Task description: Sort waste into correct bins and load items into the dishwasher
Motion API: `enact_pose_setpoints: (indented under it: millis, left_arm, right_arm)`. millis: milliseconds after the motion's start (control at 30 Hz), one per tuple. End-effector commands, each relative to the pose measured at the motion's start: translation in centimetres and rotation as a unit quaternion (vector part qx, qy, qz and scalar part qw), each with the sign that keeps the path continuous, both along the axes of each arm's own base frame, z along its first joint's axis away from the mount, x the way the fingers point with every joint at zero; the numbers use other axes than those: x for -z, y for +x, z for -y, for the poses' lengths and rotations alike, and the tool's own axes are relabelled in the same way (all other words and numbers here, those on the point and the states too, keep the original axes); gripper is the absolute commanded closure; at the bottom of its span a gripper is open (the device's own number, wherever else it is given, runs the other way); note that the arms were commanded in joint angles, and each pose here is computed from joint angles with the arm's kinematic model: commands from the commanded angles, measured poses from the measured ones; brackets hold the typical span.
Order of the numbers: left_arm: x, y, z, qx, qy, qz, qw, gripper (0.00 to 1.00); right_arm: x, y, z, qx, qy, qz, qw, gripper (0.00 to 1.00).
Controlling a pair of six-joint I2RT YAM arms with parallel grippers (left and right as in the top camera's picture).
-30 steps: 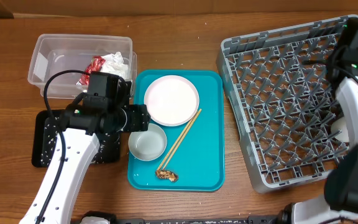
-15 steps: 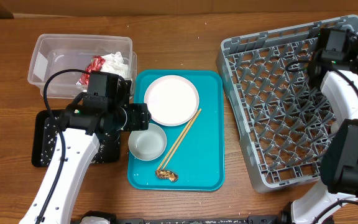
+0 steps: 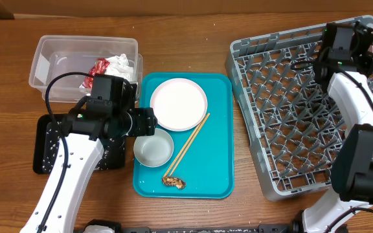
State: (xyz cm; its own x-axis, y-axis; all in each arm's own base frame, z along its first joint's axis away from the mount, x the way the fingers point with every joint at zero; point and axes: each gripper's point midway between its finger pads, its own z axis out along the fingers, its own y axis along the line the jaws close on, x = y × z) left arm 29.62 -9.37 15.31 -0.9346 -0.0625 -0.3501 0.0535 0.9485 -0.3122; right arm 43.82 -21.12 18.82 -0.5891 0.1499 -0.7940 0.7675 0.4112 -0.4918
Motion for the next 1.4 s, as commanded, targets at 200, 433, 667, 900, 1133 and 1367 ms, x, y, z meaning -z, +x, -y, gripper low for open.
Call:
enact_pose_setpoints:
  millis: [200,433,667,900,1133,1367]
  left_arm:
    - [-0.8,0.3,-0.1,0.006,0.004,0.017,1.0,0.28]
    - [-0.8,0.3,-0.1,0.006,0.004,0.017,1.0,0.28]
    - [-0.8,0.2,-0.1,0.006,0.004,0.016,1.0,0.28]
    - [-0.9,0.4,-0.1,0.006,0.004,0.019,1.0,0.27]
    - [-0.9,0.4,-0.1,0.006,0.003,0.02,1.0,0.27]
    - [-0.9,0.4,-0.1,0.006,0.003,0.02,1.0,0.27]
  right_arm:
    - [2.9,-0.7,1.9,0.021,0.006,-0.04,0.999,0.96]
    - [4.3,-0.5,-1.4,-0.016,0.02,-0.09,0.996,0.78]
    - [3.2,-0.9,-1.5,0.009,-0.006,-0.073,0.997,0.96]
    - [0.8,-0.6,-0.8,0.039,-0.049,-0.032,0.998,0.96]
    - [1.4,0.0,-1.4,0.008,-0.017,-0.032,0.999,0.91]
    - [1.5,3.9,-7.9,-0.188,0.193,0.034,0.963,0.69]
